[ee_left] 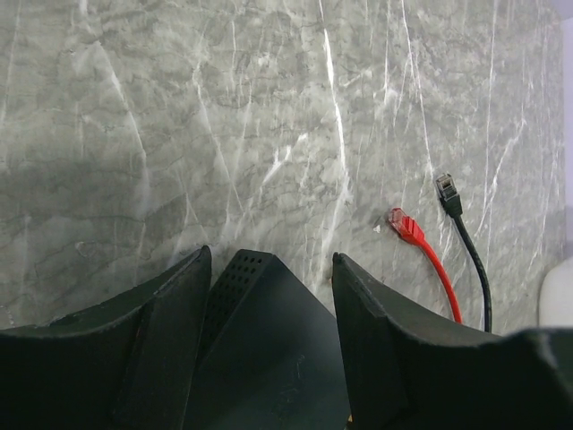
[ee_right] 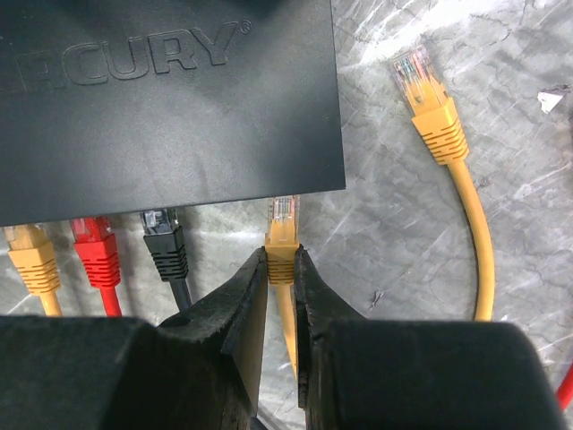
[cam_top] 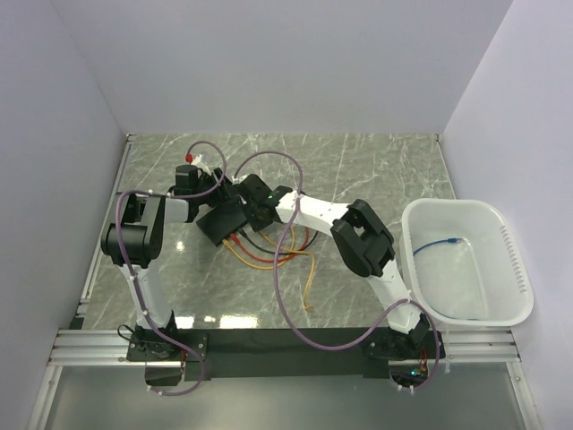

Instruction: Insert the plug into the switch port

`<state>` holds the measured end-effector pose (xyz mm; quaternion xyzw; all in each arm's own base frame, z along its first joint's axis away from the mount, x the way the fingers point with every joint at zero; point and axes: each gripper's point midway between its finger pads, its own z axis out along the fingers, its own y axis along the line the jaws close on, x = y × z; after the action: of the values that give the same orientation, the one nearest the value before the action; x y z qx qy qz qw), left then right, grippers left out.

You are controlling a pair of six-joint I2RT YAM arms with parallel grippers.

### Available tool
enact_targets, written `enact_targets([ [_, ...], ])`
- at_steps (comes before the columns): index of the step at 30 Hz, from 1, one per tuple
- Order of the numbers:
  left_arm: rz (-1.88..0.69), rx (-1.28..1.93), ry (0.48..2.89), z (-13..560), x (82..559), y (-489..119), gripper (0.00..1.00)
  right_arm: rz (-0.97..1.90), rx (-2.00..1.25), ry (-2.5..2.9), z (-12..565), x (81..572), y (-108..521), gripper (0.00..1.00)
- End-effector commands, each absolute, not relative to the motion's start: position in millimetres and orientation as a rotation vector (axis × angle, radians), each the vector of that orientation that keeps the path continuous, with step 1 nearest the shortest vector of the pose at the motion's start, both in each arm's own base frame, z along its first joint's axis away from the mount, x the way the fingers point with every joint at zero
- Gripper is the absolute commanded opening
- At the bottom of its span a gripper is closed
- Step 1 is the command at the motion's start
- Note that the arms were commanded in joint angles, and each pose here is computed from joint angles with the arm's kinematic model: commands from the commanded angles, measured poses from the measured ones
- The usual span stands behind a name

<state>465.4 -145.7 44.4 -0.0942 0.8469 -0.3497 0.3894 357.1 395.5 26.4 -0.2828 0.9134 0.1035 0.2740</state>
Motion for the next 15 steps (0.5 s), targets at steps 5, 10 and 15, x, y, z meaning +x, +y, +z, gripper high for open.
enact_targets([
  [5, -0.909, -0.189, 2.13, 54.0, 471.9, -155.2, 0.6, 0.346, -0.739, 2.426, 28.8, 367.4, 413.2, 0.0],
  [10, -0.905, -0.191, 2.133, 53.9, 472.4, -154.8, 0.6, 0.345, -0.77, 2.436, 25.9, 360.7, 418.1, 0.0],
  [15, -0.895, -0.195, 2.136, 53.8, 472.6, -153.6, 0.59, 0.314, -0.793, 2.463, 19.1, 351.0, 408.5, 0.0],
])
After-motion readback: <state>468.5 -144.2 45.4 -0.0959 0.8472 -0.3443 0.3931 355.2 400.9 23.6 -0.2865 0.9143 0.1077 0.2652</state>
